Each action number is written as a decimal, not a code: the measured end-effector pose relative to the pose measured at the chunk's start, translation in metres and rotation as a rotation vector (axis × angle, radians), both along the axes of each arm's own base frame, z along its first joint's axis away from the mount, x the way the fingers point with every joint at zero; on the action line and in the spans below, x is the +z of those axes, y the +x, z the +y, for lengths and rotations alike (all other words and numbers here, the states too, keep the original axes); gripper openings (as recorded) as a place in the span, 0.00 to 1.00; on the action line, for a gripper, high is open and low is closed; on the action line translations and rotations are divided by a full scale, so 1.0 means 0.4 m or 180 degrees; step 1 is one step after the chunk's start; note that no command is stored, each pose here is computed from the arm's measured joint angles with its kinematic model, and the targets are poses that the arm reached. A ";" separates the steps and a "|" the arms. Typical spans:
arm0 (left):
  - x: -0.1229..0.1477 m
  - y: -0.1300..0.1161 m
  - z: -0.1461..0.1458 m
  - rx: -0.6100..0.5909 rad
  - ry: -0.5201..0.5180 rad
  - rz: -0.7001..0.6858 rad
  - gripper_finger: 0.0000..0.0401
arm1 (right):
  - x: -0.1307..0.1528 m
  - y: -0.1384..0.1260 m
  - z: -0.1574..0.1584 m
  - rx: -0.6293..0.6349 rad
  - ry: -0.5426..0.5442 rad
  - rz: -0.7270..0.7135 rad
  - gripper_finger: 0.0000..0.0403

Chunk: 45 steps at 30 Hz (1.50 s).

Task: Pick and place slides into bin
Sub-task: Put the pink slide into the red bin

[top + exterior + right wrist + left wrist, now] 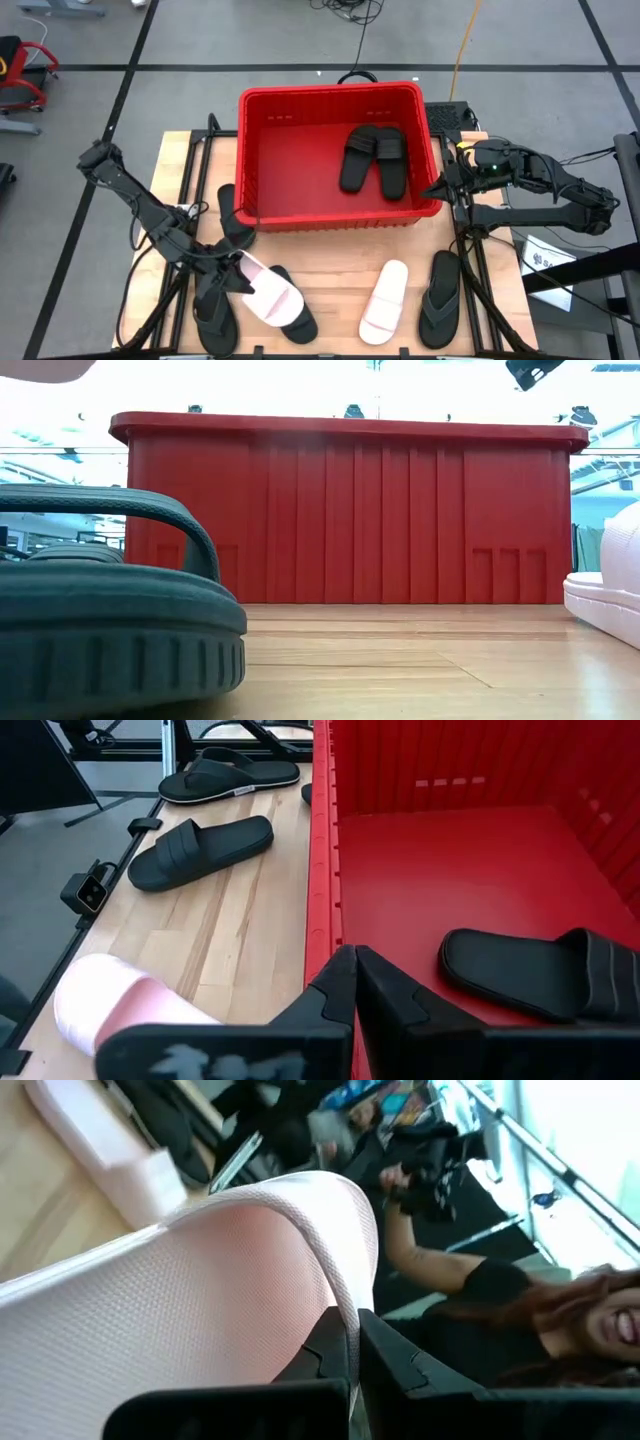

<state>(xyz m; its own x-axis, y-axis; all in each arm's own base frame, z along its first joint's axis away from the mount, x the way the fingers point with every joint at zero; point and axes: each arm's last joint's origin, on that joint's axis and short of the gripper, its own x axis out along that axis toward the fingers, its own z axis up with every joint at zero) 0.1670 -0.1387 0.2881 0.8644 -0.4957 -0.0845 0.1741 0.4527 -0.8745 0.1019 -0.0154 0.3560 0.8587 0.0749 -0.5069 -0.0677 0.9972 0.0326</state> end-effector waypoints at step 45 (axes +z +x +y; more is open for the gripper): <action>0.108 0.106 0.351 0.3038 0.1899 -0.1512 0.00 | 0.017 0.440 -0.113 -0.0610 -0.0479 -0.1921 0.33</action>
<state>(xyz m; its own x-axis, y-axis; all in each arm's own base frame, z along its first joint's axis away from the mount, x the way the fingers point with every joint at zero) 0.2092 0.0017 0.3314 0.8668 0.3633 0.3414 -0.2020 0.8820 -0.4258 0.2778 -0.0607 0.3627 0.9869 -0.1421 0.0758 0.1491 0.9841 -0.0964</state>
